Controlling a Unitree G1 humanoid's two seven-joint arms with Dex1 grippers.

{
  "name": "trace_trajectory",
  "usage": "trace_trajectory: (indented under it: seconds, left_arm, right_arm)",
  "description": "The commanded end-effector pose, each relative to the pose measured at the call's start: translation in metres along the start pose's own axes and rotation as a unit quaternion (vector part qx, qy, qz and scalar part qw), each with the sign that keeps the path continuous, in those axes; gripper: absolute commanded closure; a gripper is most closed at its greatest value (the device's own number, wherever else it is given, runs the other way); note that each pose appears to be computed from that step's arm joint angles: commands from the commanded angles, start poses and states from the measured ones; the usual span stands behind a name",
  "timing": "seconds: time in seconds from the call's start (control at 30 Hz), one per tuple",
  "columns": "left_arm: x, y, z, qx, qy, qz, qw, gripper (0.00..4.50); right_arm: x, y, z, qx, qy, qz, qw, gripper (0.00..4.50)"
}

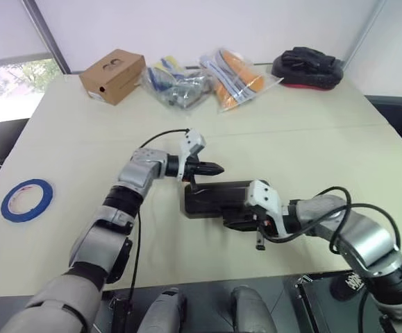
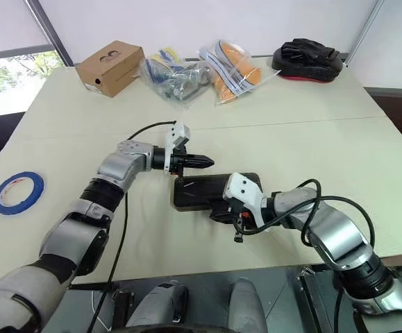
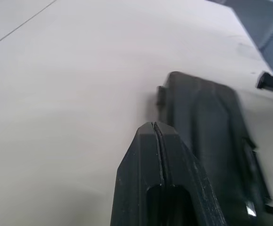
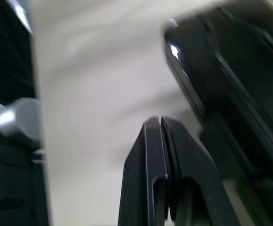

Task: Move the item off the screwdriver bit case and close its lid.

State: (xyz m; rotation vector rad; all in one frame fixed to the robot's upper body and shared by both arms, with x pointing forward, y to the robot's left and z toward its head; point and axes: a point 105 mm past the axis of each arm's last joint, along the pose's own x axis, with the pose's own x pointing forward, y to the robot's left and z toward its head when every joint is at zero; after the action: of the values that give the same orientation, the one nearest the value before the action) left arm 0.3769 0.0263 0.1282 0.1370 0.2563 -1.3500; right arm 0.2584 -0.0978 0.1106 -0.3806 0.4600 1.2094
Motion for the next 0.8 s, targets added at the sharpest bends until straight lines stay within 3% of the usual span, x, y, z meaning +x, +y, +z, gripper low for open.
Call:
trace_trajectory:
  seconds: [0.03,0.47,0.8]
  left_arm:
    - [0.005,0.004,0.008,0.029,0.000,0.007,1.000,4.50]
    - [0.040,-0.021,-0.038,0.039,0.051,-0.041,0.997,4.50]
    - [0.040,-0.029,-0.064,0.029,0.075,-0.048,0.996,4.50]
  right_arm:
    - [0.002,-0.006,0.004,-0.027,-0.006,-0.027,0.999,4.47]
    - [0.004,-0.024,-0.007,-0.073,0.026,-0.094,0.993,4.47]
    - [0.006,-0.031,-0.009,-0.087,0.028,-0.117,0.989,4.47]
